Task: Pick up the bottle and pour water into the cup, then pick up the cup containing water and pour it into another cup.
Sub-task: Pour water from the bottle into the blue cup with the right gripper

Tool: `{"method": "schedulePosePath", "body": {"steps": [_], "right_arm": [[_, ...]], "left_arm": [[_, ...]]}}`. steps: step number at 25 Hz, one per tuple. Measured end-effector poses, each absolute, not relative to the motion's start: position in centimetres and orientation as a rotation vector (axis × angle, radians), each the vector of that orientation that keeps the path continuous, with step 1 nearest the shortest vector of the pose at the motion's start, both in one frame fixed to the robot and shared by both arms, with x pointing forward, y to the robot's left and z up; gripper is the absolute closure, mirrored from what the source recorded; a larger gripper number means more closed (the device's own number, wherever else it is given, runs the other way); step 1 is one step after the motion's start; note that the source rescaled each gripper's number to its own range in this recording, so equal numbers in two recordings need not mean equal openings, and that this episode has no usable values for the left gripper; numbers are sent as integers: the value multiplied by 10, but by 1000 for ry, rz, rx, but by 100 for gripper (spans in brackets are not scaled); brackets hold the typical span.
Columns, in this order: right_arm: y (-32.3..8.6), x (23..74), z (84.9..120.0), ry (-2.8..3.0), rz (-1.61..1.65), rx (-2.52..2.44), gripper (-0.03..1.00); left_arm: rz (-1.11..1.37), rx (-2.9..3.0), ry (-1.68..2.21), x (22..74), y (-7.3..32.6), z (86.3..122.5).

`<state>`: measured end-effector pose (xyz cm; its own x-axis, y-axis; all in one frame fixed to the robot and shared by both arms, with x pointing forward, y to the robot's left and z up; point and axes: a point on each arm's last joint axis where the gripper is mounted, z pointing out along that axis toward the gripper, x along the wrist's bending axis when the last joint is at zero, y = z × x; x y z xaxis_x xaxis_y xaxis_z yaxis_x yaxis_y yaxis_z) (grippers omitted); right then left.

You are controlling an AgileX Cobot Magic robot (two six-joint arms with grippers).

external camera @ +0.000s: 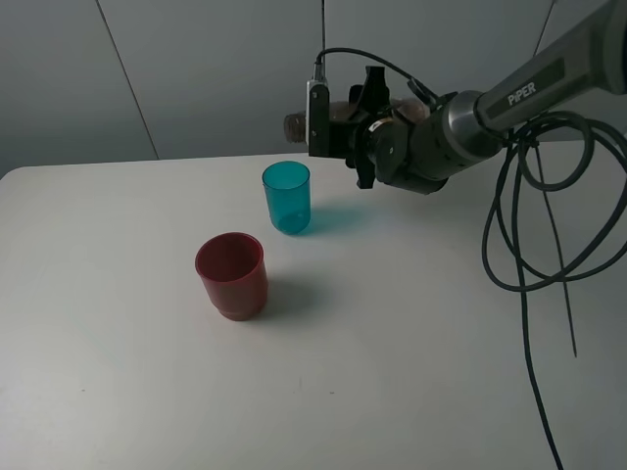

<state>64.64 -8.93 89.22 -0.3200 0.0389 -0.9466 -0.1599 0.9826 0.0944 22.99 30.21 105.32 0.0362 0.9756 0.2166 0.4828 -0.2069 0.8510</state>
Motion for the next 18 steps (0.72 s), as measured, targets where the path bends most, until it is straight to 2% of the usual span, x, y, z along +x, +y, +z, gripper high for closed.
{"method": "schedulePosePath", "body": {"steps": [18], "right_arm": [[-86, 646, 893, 1840, 61, -344, 95]], "left_arm": [[1104, 1741, 1481, 230, 302, 1053]]}}
